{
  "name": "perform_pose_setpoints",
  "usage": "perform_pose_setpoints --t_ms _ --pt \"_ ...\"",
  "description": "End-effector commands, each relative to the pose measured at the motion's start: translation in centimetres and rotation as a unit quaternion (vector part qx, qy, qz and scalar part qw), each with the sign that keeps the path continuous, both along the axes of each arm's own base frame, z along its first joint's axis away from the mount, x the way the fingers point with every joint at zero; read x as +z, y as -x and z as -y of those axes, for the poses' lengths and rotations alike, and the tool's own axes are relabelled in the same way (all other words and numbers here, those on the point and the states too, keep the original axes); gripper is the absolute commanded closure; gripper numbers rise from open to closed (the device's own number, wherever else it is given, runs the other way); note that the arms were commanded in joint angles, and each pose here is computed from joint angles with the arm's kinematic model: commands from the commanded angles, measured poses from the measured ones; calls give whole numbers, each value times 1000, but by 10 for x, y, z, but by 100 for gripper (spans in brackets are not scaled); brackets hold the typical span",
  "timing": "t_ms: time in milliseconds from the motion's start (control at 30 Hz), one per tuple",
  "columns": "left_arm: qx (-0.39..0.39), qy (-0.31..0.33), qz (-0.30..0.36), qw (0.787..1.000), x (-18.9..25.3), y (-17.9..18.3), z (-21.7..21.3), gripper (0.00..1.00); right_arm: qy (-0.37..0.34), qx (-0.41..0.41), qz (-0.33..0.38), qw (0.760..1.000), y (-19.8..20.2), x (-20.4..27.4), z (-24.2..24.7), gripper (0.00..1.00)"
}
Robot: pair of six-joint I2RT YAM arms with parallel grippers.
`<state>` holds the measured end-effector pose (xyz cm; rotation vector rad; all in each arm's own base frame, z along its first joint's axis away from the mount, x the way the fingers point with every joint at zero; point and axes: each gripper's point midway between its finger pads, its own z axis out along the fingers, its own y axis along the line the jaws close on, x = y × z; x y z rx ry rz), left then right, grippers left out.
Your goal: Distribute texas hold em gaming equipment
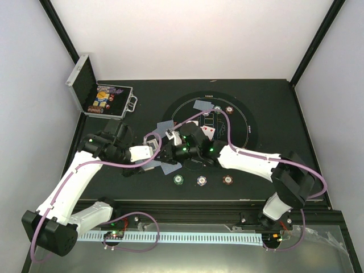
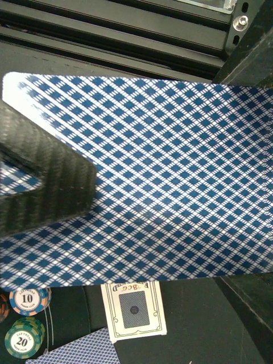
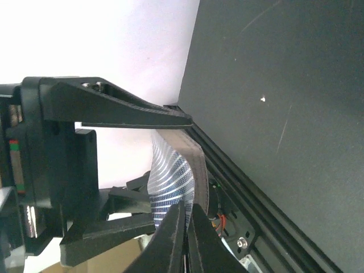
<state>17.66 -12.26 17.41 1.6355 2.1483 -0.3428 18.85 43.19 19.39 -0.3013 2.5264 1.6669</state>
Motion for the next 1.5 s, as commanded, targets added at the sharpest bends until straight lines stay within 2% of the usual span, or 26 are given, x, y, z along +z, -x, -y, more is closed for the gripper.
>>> perform_pose_setpoints --t_ms 0,367,467,600,733,833,1000,1200,1467 --pt "-2 12 19 1000 13 -5 3 98 40 -32 -8 999 -4 -13 18 99" --pt "-1 7 17 1000 8 -5 2 99 26 -60 5 998 -18 5 50 99" --pt "0 4 17 1000 7 -5 1 98 6 -76 7 997 -33 11 74 99" --pt "0 4 17 1000 7 -4 1 98 13 -123 10 992 -70 4 125 99" --pt "0 4 16 1000 8 -4 1 98 52 -165 12 985 -107 -16 175 99" --pt "1 3 15 1000 8 -3 0 98 108 -198 21 974 -138 -37 215 99" --pt "1 5 16 1000 10 -3 1 98 169 -226 -1 959 -175 -77 257 99" --pt "1 6 12 1000 9 -2 1 98 182 -231 -34 955 -209 -116 279 99" --pt "-1 2 13 1000 6 -2 0 99 233 -223 -42 946 -227 -144 292 98"
